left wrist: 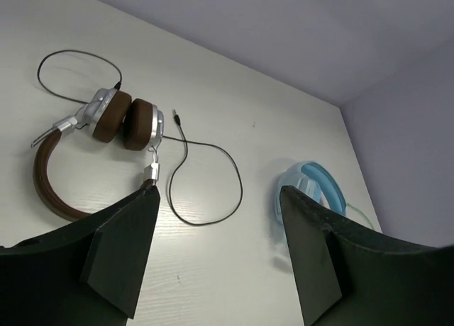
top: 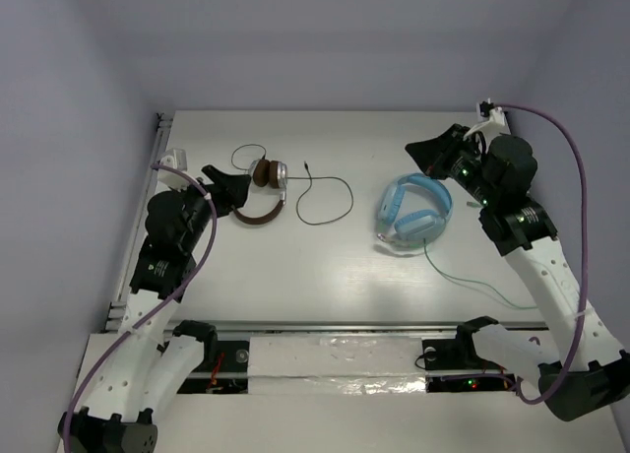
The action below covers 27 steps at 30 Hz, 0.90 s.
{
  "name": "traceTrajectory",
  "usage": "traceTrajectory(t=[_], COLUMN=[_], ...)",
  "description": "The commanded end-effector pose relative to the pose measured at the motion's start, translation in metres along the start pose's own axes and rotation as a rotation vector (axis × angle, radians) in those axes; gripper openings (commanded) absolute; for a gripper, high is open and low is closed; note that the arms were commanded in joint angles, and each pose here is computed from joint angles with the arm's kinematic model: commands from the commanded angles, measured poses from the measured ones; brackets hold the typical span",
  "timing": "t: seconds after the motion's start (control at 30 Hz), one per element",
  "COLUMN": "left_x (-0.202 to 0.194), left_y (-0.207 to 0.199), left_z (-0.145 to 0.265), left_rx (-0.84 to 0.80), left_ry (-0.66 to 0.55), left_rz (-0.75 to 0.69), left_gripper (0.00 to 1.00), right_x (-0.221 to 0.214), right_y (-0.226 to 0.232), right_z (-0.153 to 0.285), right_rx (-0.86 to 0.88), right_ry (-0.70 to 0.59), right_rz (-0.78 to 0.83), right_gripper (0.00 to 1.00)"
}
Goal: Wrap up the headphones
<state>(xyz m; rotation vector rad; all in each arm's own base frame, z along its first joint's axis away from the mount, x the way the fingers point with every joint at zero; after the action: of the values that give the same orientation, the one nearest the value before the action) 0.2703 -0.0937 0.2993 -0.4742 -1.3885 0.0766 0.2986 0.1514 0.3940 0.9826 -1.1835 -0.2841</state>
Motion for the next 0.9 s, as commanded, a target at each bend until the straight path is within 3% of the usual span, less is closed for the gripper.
traceTrajectory(t=[0.0,0.03,0.1,0.13,0.2,0.37,0.6,0.63,0.7,0.73,0.77,0.83,0.87], left_x=[0.008,0.009,0.002,0.0,-0.01,-0.06,-0.125,-0.136,-0.152,-0.158,-0.166,-0.166,-0.168], left_y=[0.01,0.013,0.016,0.021,0.024,0.038,0.066,0.07,0.076,0.079,0.083,0.082,0.082], left_z=[-0.005,-0.005,-0.008,-0.01,-0.017,-0.039,-0.037,-0.036,-0.035,-0.035,-0.034,-0.041,-0.047], left_rx=[0.094,0.111,0.132,0.158,0.17,0.343,0.618,0.64,0.673,0.686,0.703,0.7,0.706], left_ry=[-0.005,-0.012,0.002,-0.007,0.019,0.151,0.271,0.295,0.318,0.321,0.334,0.313,0.319], left_rz=[0.066,0.066,0.123,0.136,0.164,0.18,0.184,0.189,0.224,0.23,0.236,0.249,0.25], left_gripper=[0.55,0.55,0.33,0.14,0.0,0.0,0.0,0.04,0.21,0.43,0.53,0.68,0.69], right_x=[-0.002,-0.005,-0.01,-0.012,-0.03,-0.061,-0.099,-0.107,-0.117,-0.115,-0.121,-0.129,-0.132], right_y=[-0.001,-0.006,-0.011,-0.015,-0.024,-0.043,-0.049,-0.052,-0.052,-0.047,-0.047,-0.042,-0.044], right_z=[0.002,0.0,0.0,-0.001,-0.006,-0.022,-0.035,-0.036,-0.035,-0.038,-0.037,-0.035,-0.035], right_rx=[0.022,0.018,0.023,0.017,0.003,-0.065,-0.075,-0.078,-0.068,-0.038,-0.023,0.0,0.002], right_ry=[-0.017,-0.014,-0.02,-0.015,0.025,0.06,0.126,0.149,0.187,0.177,0.201,0.229,0.24], right_rz=[-0.007,-0.011,-0.011,-0.016,-0.021,-0.012,-0.006,-0.002,0.0,0.0,-0.004,-0.003,-0.001], right_gripper=[0.0,0.0,0.0,0.0,0.0,0.0,0.0,0.02,0.06,0.14,0.19,0.29,0.32])
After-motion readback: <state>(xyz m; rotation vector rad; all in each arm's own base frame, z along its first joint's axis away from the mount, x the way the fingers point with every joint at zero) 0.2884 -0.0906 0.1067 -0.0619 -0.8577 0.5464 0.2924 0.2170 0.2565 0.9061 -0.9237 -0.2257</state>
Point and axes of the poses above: each gripper's point midway between its finger pads, its own z axis back along the fingers, its own y axis along the line the jaws close on, x = y × z, the point moved 2 cm from there along z, back along the fingers, and after that the axes turned 15 degrees about -z, right-handed, at the moved point
